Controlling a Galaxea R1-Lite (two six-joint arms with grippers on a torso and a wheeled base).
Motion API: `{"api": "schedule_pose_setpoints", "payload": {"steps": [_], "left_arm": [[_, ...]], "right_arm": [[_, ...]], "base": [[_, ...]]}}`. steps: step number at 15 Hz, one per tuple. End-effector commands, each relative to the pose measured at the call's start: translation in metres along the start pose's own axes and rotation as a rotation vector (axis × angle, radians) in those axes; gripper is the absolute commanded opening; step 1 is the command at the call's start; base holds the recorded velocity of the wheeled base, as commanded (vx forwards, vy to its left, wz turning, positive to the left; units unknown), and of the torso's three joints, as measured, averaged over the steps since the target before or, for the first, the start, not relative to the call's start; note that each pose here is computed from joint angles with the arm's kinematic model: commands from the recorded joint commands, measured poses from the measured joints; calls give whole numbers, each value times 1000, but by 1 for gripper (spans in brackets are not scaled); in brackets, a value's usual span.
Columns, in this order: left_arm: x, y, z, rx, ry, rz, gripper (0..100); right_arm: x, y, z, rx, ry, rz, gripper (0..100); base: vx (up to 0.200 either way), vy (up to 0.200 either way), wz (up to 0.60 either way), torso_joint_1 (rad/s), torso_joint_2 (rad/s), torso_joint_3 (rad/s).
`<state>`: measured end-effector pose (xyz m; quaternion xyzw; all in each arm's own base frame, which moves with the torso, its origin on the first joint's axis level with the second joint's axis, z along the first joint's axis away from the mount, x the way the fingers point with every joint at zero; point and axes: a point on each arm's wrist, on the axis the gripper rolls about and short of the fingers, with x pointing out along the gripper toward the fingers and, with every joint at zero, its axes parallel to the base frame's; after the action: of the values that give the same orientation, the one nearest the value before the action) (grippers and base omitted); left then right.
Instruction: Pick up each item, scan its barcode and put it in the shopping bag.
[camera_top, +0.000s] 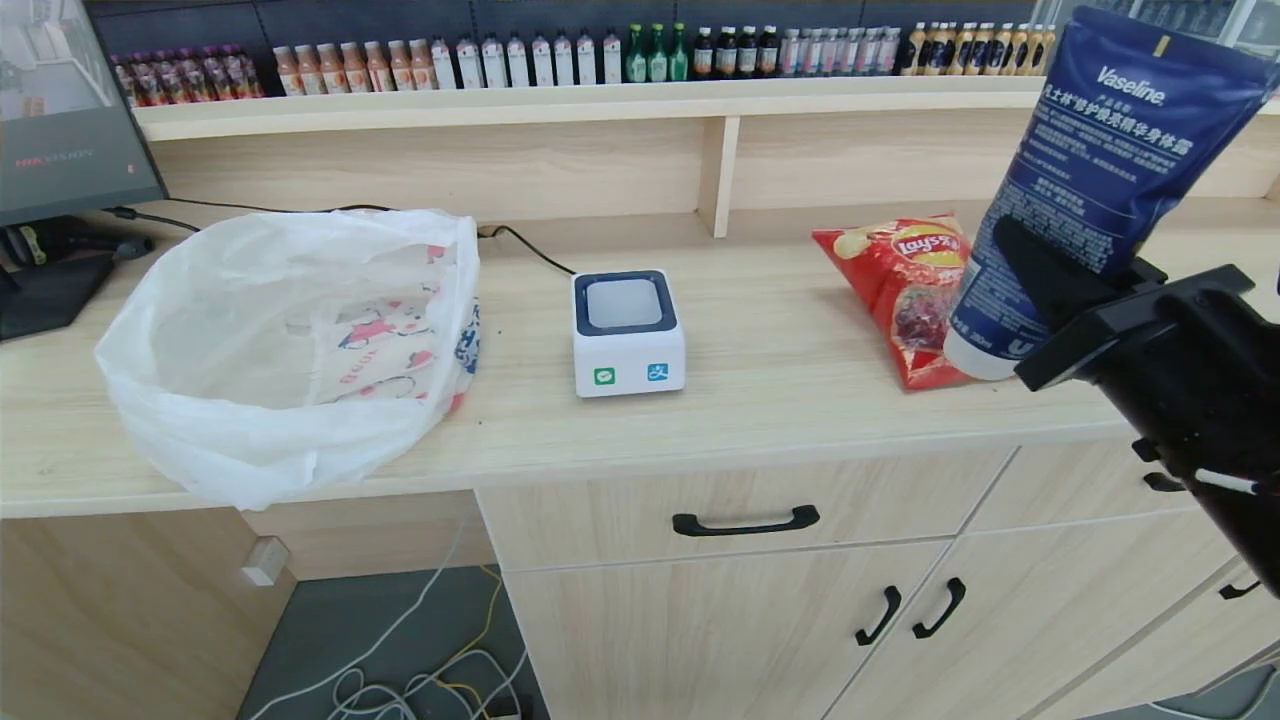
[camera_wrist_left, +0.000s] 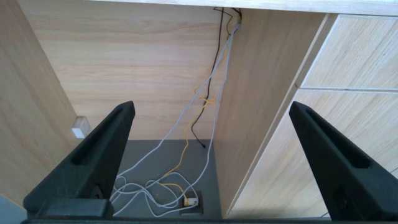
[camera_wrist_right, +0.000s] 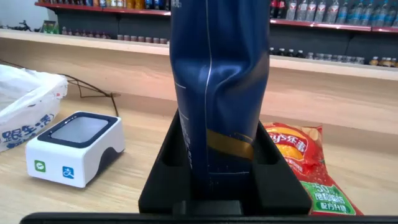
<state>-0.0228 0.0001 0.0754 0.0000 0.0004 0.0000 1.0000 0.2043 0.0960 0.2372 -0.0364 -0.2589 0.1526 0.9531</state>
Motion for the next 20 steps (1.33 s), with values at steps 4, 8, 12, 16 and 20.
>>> {"api": "schedule_pose_setpoints", "payload": {"steps": [4, 8, 12, 16, 20], "left_arm": [[0, 0, 0, -3, -1, 2, 100], [0, 0, 0, -3, 1, 2, 100], [0, 0, 0, -5, -1, 2, 100], [0, 0, 0, -5, -1, 2, 100], [0, 0, 0, -3, -1, 2, 100]], "right_arm": [[10, -3, -6, 7, 5, -57, 0], [8, -7, -8, 12, 10, -72, 0], [6, -5, -13, 14, 23, -58, 0], [7, -7, -9, 14, 9, -68, 0], [4, -9, -3, 13, -8, -75, 0]], "base": [[0, 0, 0, 0, 0, 0], [0, 200, 0, 4, 1, 4], [0, 200, 0, 4, 4, -2], [0, 200, 0, 2, 1, 6], [0, 200, 0, 4, 2, -1]]}}
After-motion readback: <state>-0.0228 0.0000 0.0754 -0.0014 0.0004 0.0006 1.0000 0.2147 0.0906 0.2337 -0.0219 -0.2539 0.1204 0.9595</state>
